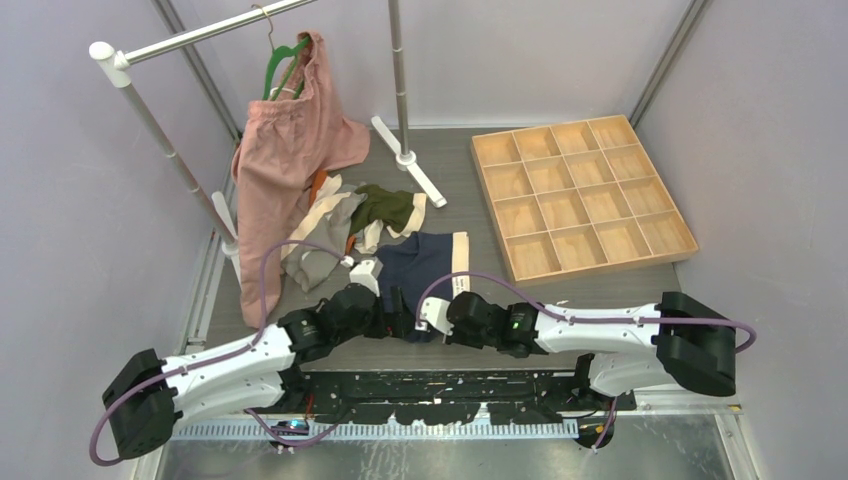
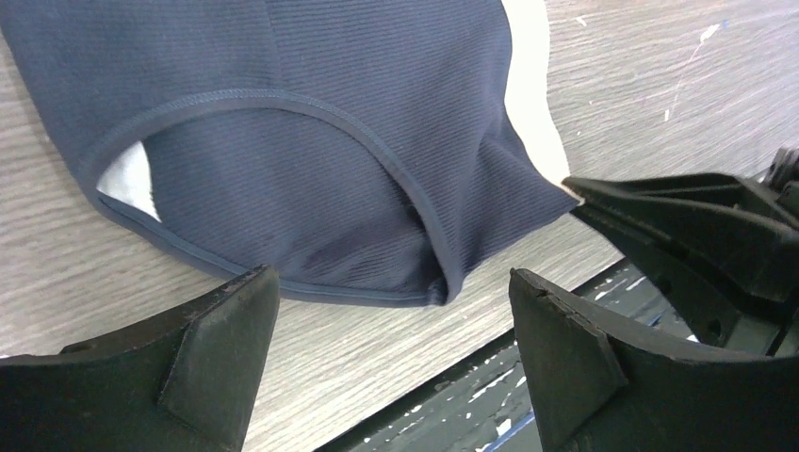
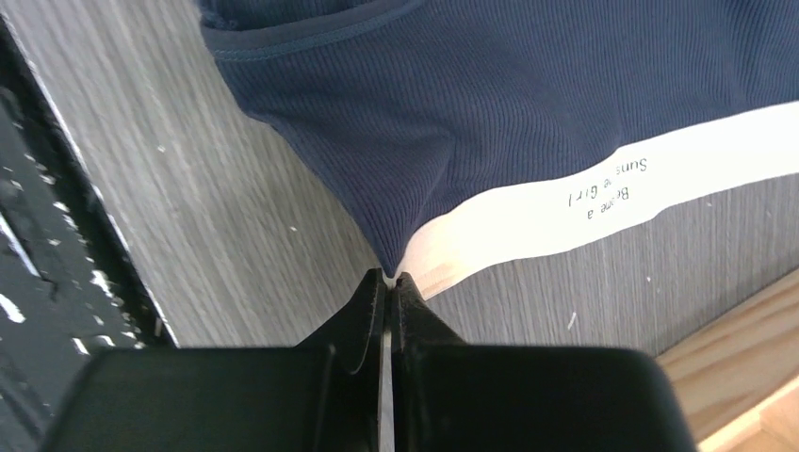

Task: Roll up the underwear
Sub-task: Fold the underwear at the center of the board.

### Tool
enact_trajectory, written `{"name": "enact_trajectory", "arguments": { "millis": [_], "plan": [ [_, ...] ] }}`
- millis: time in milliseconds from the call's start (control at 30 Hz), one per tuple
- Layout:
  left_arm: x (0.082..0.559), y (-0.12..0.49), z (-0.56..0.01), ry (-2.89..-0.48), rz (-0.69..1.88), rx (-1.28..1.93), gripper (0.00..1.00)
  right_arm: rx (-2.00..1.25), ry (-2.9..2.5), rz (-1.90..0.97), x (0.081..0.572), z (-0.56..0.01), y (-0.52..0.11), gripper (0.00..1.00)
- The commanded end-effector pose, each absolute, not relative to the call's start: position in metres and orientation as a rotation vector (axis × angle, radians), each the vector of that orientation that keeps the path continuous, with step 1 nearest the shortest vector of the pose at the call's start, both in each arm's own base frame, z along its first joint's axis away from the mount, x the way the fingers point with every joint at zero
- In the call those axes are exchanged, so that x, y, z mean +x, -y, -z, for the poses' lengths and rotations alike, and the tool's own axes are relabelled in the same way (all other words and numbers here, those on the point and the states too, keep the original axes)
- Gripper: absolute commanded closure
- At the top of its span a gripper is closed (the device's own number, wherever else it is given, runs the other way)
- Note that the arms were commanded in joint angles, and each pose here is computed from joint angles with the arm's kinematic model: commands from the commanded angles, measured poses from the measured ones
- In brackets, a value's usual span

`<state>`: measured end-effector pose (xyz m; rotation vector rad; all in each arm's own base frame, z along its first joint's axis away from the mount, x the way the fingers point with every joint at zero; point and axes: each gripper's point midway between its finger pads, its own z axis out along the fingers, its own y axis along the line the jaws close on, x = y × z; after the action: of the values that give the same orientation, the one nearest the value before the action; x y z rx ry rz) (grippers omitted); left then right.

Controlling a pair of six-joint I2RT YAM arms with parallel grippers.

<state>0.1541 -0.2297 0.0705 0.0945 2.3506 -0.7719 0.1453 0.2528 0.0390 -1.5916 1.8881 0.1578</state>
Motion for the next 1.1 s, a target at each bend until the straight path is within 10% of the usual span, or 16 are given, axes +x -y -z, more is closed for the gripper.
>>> {"name": "enact_trajectory", "arguments": {
  "millis": [0, 767, 1067],
  "plan": [
    [0.153, 0.228, -0.078, -2.33, 0.844, -0.075, 0.07, -1.497, -1.856, -0.313, 0.141, -0.061, -0.286, 0.99],
    [0.124, 0.236, -0.048, -2.405, 0.856, -0.389, 0.1, -1.465, -1.86, -0.345, 0.135, -0.059, -0.288, 0.99],
    [0.138, 0.242, -0.034, -2.375, 0.801, -0.454, 0.27, -1.468, -1.856, -0.35, 0.134, -0.059, -0.288, 0.99]
  ]
}}
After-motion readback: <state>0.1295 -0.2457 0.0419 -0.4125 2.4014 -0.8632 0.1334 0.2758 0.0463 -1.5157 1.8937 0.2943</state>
